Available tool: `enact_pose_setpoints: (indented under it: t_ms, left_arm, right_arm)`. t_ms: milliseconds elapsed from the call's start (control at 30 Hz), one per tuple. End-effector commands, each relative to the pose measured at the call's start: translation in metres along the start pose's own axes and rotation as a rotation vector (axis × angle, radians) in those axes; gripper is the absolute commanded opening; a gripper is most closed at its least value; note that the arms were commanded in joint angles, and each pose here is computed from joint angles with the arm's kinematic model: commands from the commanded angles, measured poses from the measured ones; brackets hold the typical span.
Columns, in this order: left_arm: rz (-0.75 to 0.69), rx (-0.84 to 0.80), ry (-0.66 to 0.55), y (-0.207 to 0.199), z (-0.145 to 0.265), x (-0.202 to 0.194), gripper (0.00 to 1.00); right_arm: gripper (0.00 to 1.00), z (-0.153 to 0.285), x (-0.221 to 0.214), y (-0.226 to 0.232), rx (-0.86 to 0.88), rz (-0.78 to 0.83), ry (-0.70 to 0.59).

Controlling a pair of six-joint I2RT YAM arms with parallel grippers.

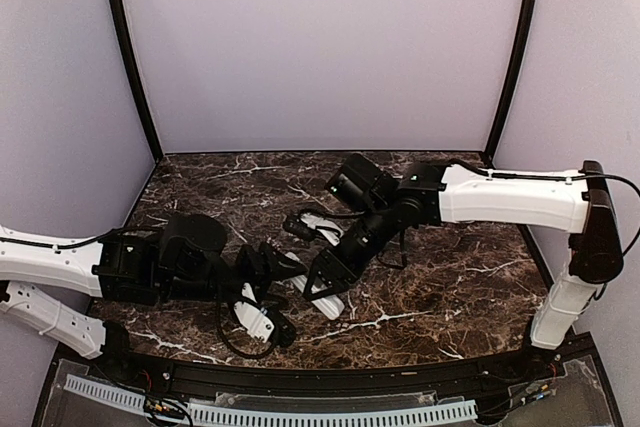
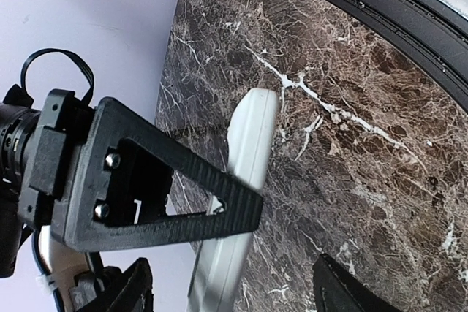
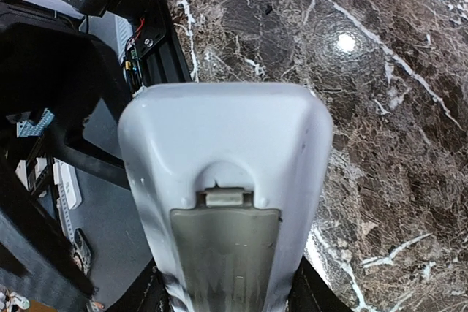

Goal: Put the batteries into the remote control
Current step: Pass from the right arm to the left

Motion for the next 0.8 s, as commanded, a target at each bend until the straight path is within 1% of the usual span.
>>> enact_pose_setpoints:
  t_ms: [0, 67, 133, 167, 267, 400, 433, 467, 567, 600, 667, 733, 767]
  left_arm:
    - [-0.055, 0.036, 0.020, 0.005, -0.009, -0.001, 0.75]
    - [-0.055, 0.015, 0.018, 0.003, -0.013, 0.000, 0.74]
    - [-0.056, 0.001, 0.026, 0.002, -0.017, -0.001, 0.69]
    - [-0.052, 0.002, 0.043, 0.004, -0.017, -0.002, 0.66]
    - [-0.053, -0.015, 0.080, 0.004, -0.020, -0.005, 0.59]
    - [-0.056, -0.016, 0.097, 0.004, -0.020, -0.007, 0.45]
    - [-0.055, -0.014, 0.101, 0.005, -0.020, -0.007, 0.39]
    - [-0.056, -0.006, 0.110, 0.006, -0.020, -0.008, 0.37]
    - [-0.058, 0.004, 0.124, 0.010, -0.020, -0.009, 0.27]
    - [-0.059, 0.004, 0.128, 0.010, -0.020, -0.009, 0.21]
    - [-0.058, 0.004, 0.134, 0.009, -0.020, -0.010, 0.14]
    - [-0.058, 0.005, 0.140, 0.009, -0.020, -0.011, 0.07]
    - [-0.056, 0.008, 0.142, 0.009, -0.019, -0.011, 0.06]
  right_arm:
    - [0.22, 0.000, 0.006, 0.021, 0.049, 0.051, -0.007]
    - [0.22, -0.001, 0.006, 0.023, 0.051, 0.055, -0.009]
    - [0.22, -0.001, 0.007, 0.026, 0.044, 0.058, -0.014]
    - [0.22, 0.000, 0.007, 0.026, 0.040, 0.060, -0.016]
    - [0.21, -0.002, 0.006, 0.026, 0.035, 0.061, -0.014]
    - [0.21, -0.005, 0.007, 0.029, 0.038, 0.067, -0.009]
    - [0.21, -0.006, 0.007, 0.030, 0.041, 0.070, -0.008]
    - [0.20, -0.007, 0.008, 0.030, 0.043, 0.072, -0.006]
    - [0.20, -0.009, 0.010, 0.031, 0.048, 0.078, -0.003]
    - [0.20, -0.009, 0.010, 0.031, 0.046, 0.077, -0.002]
    - [0.20, -0.010, 0.010, 0.030, 0.043, 0.077, -0.002]
    - [0.22, -0.009, 0.009, 0.031, 0.040, 0.077, -0.006]
    - [0.26, -0.008, 0.009, 0.031, 0.037, 0.077, -0.007]
Point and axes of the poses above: each gripper's point midway between its finger pads, its own z axis back along the fingers, its own y axis along the line the jaws close on, x = y × z, the point moved 8 cm from there along z, back along the fingers, and after that the axes turned 14 degrees about -z, right-handed, at the moved point
